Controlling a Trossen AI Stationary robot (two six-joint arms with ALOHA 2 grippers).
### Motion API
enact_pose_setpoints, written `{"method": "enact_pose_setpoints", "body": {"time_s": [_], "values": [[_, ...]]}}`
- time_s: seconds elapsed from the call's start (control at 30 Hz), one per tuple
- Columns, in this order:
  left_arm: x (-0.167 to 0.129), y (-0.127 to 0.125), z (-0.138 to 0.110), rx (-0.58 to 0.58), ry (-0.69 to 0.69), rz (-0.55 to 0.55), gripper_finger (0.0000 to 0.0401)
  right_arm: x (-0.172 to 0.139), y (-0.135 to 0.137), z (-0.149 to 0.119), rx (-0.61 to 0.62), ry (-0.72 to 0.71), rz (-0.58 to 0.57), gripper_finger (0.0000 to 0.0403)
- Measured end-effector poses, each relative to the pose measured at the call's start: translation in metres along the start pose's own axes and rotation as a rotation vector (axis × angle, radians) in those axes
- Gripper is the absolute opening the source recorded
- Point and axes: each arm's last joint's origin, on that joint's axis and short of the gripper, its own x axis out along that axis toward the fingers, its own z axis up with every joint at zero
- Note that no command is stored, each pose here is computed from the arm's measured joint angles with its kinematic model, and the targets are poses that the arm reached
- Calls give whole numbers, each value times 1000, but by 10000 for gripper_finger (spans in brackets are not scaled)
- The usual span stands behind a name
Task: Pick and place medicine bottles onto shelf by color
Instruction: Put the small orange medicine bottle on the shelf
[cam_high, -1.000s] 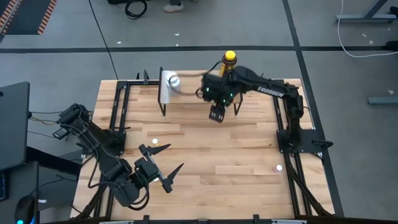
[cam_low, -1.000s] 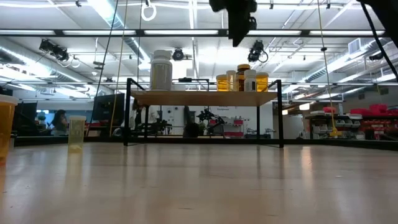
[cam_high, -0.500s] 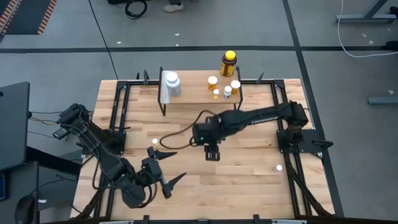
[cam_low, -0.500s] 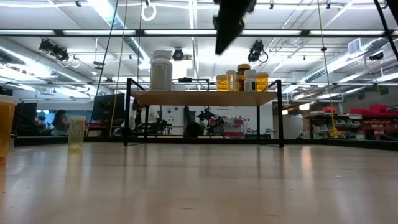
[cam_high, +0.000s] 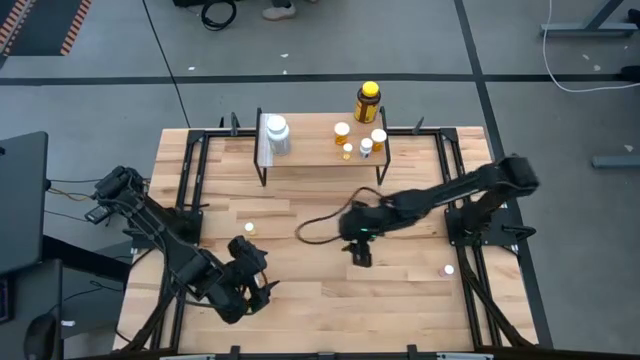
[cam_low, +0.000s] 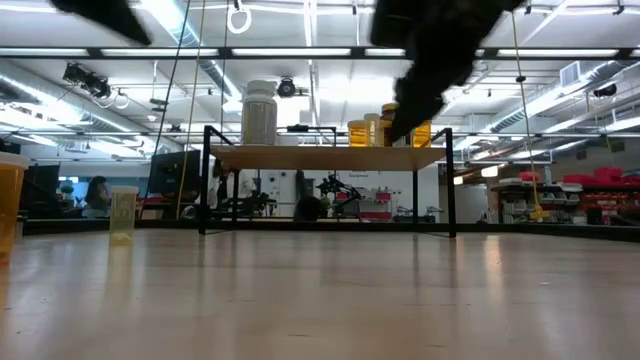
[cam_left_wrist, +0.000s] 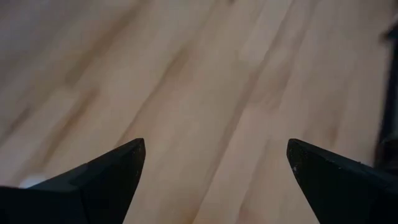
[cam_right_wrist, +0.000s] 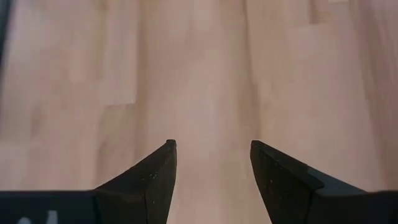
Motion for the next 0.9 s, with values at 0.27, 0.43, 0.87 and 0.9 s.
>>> {"method": "enact_pose_setpoints", "body": {"time_s": [0.27, 0.43, 0.87, 0.9], "values": [[14, 24, 3, -83, 365, 63, 400, -11, 12, -70, 63, -270, 157, 211], [20, 26, 6, -165, 438, 63, 400, -6, 17, -99, 24, -331, 169, 211], [36, 19, -6, -261, 551, 117, 400, 5, 17, -119, -118, -368, 106, 214], [36, 18, -6, -281, 569, 114, 400, 6, 17, -120, -119, -365, 104, 214]]}}
